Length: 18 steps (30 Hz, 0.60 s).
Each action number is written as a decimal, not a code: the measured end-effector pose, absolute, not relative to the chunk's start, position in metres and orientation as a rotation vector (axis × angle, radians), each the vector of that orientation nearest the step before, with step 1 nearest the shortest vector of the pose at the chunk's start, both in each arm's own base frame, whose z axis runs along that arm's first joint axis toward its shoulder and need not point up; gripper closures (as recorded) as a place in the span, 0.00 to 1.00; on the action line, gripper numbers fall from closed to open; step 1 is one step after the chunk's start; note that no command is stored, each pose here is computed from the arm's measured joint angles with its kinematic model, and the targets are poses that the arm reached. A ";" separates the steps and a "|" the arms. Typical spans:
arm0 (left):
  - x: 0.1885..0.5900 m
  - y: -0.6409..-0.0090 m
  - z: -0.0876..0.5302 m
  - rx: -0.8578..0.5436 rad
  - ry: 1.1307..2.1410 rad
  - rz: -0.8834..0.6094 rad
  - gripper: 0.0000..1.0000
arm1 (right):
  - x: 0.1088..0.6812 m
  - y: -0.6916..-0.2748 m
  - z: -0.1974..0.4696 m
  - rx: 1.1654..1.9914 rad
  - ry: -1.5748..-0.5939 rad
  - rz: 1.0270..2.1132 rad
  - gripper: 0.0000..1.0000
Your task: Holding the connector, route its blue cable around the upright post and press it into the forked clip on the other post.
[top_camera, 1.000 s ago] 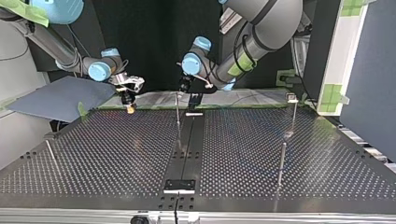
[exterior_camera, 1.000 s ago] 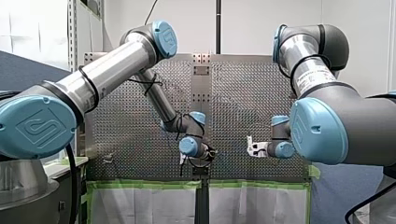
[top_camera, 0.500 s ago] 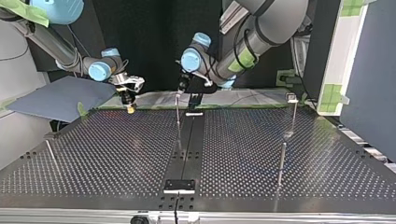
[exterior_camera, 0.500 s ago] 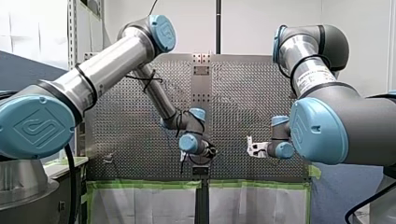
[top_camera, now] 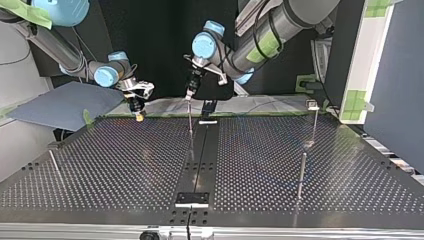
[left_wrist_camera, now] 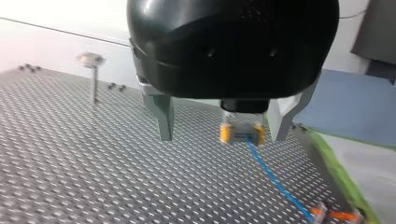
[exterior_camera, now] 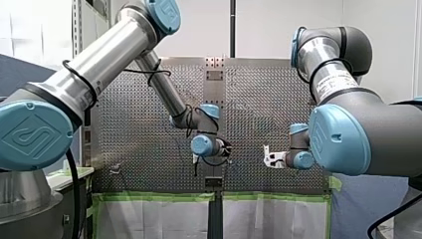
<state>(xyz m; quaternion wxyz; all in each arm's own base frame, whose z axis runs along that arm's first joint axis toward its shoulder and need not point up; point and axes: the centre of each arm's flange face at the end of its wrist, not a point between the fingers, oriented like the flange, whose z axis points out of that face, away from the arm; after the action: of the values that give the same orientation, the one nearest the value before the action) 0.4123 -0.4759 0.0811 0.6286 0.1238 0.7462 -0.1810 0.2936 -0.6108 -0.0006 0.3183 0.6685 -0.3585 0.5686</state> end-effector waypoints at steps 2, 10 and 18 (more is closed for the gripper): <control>0.407 -0.475 0.088 0.263 1.694 -0.425 0.00 | 0.294 -0.611 -0.001 1.759 -0.943 1.496 1.00; 0.397 -0.460 0.110 0.168 1.646 -0.427 0.00 | 0.292 -0.610 -0.001 1.767 -0.947 1.488 1.00; 0.386 -0.441 0.126 0.115 1.637 -0.424 0.00 | 0.292 -0.610 -0.001 1.766 -0.948 1.487 1.00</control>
<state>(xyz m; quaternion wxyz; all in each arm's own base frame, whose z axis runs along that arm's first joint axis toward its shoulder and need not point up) 0.3855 -0.4409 0.1263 0.6617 0.0510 0.7241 -0.1875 0.2920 -0.6102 -0.0014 0.3171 0.6710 -0.3603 0.5651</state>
